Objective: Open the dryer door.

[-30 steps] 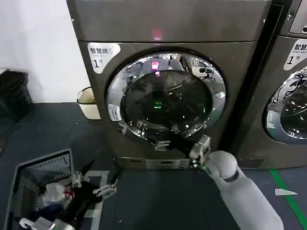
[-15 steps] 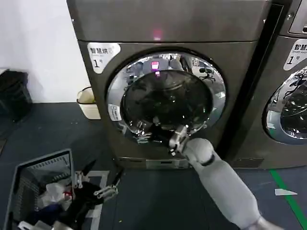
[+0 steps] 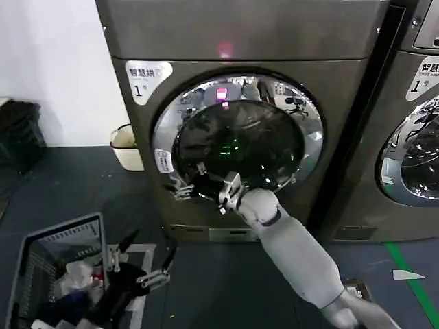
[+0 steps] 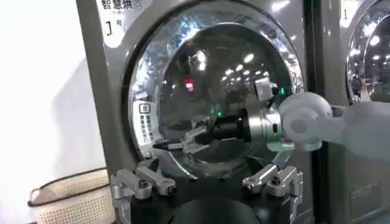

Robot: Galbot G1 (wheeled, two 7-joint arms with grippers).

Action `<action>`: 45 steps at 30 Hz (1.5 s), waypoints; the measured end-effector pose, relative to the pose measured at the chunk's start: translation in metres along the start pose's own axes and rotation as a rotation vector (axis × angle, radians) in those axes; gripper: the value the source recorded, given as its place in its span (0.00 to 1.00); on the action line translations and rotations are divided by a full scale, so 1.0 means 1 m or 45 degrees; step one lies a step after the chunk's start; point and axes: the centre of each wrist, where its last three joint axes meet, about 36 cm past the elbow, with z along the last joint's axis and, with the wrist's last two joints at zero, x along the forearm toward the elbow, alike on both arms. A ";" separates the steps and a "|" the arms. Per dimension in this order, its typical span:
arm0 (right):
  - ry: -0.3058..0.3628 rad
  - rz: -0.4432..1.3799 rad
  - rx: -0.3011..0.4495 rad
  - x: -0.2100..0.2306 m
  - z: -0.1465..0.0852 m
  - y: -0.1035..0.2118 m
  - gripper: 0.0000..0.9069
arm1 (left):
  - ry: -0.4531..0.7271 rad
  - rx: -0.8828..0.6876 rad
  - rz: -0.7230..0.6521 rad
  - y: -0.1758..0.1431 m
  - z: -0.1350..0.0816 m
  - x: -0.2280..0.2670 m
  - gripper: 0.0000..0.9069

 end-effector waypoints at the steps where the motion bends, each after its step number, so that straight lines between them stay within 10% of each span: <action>1: 0.001 -0.002 0.004 -0.002 0.000 0.000 1.00 | -0.005 -0.004 -0.004 0.000 0.000 0.000 1.00; 45: -0.140 -0.527 -0.126 0.043 0.002 0.020 1.00 | 0.051 0.135 0.120 0.068 0.013 -0.015 1.00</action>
